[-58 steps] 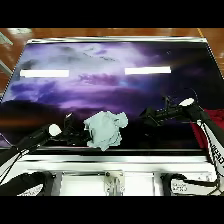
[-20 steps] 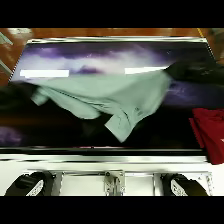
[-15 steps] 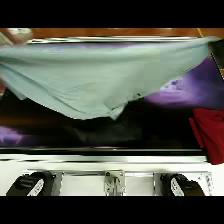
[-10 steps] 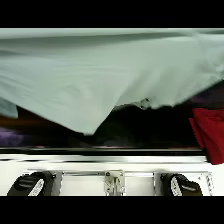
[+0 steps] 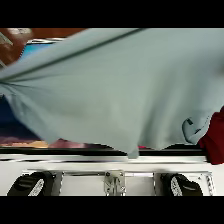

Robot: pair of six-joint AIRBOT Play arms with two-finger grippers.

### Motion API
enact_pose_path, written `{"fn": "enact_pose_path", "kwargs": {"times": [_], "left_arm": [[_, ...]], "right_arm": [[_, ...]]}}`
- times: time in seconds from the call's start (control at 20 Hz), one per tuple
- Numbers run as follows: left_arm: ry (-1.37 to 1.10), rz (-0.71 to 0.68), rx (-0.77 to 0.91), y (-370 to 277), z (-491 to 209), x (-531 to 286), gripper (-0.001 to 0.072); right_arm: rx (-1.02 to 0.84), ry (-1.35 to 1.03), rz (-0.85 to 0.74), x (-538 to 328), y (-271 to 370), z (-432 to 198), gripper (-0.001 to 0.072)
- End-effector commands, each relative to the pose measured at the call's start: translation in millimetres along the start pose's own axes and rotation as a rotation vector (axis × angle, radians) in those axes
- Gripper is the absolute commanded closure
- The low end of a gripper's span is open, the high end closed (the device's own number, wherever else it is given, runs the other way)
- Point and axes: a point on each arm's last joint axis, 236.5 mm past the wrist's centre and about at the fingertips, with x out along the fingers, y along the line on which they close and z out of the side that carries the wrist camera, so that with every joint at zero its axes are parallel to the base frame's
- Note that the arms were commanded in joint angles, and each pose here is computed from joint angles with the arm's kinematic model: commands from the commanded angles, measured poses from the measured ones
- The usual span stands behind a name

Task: Fold the shirts.

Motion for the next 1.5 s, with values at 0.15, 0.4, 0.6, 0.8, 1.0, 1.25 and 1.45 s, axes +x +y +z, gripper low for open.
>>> {"fn": "enact_pose_path", "kwargs": {"times": [0.15, 0.4, 0.6, 0.8, 1.0, 1.25, 1.45], "left_arm": [[0.345, 0.044, -0.279, 39, -166, 101, 0.0675], [0.185, 0.103, -0.557, 70, -170, 171, 0.0674], [0.165, 0.134, -0.667, 88, -183, 225, 0.0674], [0.177, 0.160, -0.734, 94, -203, 259, 0.0663], [0.160, 0.172, -0.762, 106, -183, 256, 0.0020], [0.639, 0.154, -0.542, 122, -233, 190, 0.0023], [0.868, 0.090, -0.476, 106, -293, 159, 0.0023]], "right_arm": [[0.191, 0.467, 0.034, 114, -45, -175, 0.0644], [0.521, 0.746, 0.029, 187, -75, -348, 0.0644], [0.724, 0.895, 0.038, 201, -72, -447, 0.0644], [0.748, 0.983, 0.057, 201, -50, -492, 0.0405], [0.718, 1.059, 0.145, 180, -33, -480, 0.0182], [0.534, 1.448, 0.200, 54, -71, -455, 0.0174], [0.539, 1.653, 0.015, -23, -114, -462, 0.0096]]}}
